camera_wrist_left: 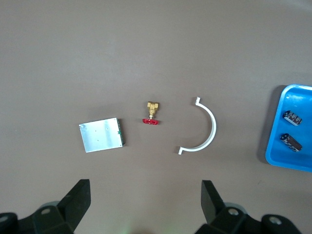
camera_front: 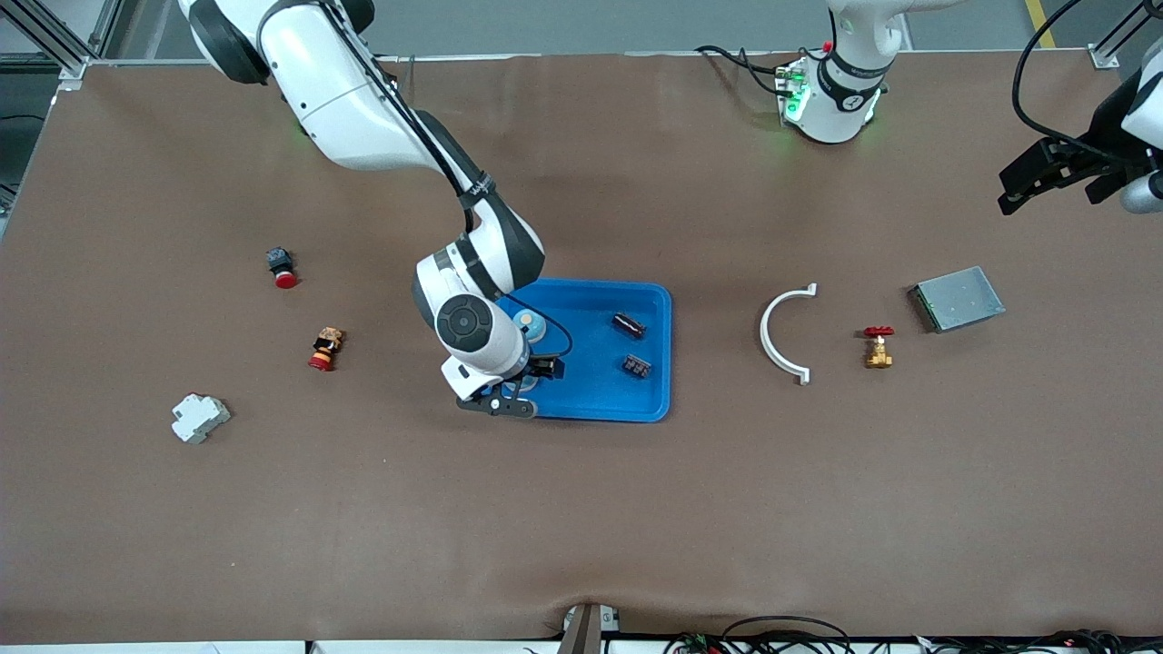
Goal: Place electrolytic capacitor and blue bell in tray
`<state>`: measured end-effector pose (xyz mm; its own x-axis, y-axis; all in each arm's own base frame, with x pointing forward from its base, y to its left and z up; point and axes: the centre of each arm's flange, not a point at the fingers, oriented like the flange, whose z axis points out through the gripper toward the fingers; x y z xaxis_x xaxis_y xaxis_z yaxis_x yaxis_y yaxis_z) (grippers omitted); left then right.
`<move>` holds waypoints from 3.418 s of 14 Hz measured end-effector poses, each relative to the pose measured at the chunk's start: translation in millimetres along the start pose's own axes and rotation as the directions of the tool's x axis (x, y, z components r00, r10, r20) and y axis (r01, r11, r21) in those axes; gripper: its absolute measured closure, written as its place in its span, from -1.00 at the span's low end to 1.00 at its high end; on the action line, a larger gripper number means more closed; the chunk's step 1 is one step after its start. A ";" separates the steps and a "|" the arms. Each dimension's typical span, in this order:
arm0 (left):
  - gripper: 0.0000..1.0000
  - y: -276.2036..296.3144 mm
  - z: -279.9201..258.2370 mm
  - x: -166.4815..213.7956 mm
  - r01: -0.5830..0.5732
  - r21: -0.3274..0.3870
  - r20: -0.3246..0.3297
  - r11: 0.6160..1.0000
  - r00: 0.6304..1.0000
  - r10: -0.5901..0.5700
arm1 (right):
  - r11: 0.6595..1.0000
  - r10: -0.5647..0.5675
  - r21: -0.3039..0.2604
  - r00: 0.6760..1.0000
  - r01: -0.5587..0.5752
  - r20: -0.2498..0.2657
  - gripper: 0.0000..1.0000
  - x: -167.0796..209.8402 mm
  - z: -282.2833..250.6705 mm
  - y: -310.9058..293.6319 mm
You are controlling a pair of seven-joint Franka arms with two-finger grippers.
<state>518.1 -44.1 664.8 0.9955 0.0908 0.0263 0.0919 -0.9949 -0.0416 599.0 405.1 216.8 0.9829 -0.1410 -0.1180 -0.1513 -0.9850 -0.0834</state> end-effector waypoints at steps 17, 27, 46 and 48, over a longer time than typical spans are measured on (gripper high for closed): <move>-1.00 3.7 -8.9 -2.3 -0.003 -0.034 -0.002 0.999 1.000 0.003 | 0.998 0.010 -0.070 0.987 0.001 0.160 -1.00 -37.6 -279.7 104.9; -1.00 3.2 -7.8 -2.5 -0.002 -0.033 0.006 0.999 1.000 0.002 | 0.993 -0.095 -0.062 0.992 0.100 0.088 -1.00 -45.8 -403.3 309.3; -1.00 11.9 -6.1 -3.4 -0.019 -0.033 0.011 0.999 1.000 0.020 | 0.992 -0.086 -0.095 0.996 0.083 -0.025 -1.00 -63.2 -451.5 417.2; -1.00 12.5 -6.2 -3.5 -0.020 -0.033 0.011 0.999 1.000 0.021 | 0.992 -0.081 -0.095 0.996 0.077 -0.034 -1.00 -63.7 -455.0 417.3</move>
<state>515.7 -57.1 670.4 0.9974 0.0707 0.0140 0.0709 -0.9974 -0.0091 520.8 -42.4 639.7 0.9949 -0.0643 -0.0774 -0.0643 -0.9979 0.0024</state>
